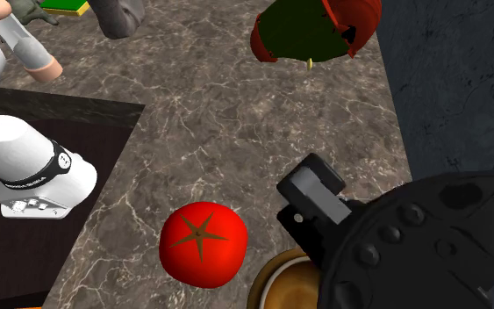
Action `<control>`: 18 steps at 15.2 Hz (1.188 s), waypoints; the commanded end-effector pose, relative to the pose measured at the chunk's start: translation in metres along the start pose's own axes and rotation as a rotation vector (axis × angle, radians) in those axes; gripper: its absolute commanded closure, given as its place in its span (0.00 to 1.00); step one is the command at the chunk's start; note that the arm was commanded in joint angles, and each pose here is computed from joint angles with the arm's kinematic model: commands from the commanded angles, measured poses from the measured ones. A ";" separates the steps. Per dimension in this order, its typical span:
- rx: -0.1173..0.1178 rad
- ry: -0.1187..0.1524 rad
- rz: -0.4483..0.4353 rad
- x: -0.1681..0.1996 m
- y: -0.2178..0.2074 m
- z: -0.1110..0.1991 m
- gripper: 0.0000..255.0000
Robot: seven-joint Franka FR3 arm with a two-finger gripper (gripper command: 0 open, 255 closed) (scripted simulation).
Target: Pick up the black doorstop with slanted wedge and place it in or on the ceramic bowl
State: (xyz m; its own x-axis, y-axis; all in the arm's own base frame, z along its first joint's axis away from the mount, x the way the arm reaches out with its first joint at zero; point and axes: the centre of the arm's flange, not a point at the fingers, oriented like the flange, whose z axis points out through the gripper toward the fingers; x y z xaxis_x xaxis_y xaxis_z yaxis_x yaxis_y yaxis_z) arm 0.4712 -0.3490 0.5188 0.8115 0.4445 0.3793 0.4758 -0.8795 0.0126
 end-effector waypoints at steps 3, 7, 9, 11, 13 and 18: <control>0.000 0.000 -0.002 -0.034 0.029 -0.017 1.00; 0.000 0.000 -0.002 -0.042 0.029 0.002 1.00; 0.000 0.000 -0.002 -0.046 0.029 0.012 1.00; 0.000 0.000 -0.002 -0.050 0.029 0.022 1.00; 0.000 0.000 -0.002 -0.054 0.029 0.031 1.00; 0.000 0.000 -0.002 -0.064 0.028 0.056 1.00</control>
State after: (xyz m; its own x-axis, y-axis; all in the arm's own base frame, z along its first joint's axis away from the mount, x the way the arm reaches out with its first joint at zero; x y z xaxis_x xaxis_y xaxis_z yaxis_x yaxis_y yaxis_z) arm 0.4513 -0.3923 0.4474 0.8106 0.4460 0.3795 0.4775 -0.8786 0.0125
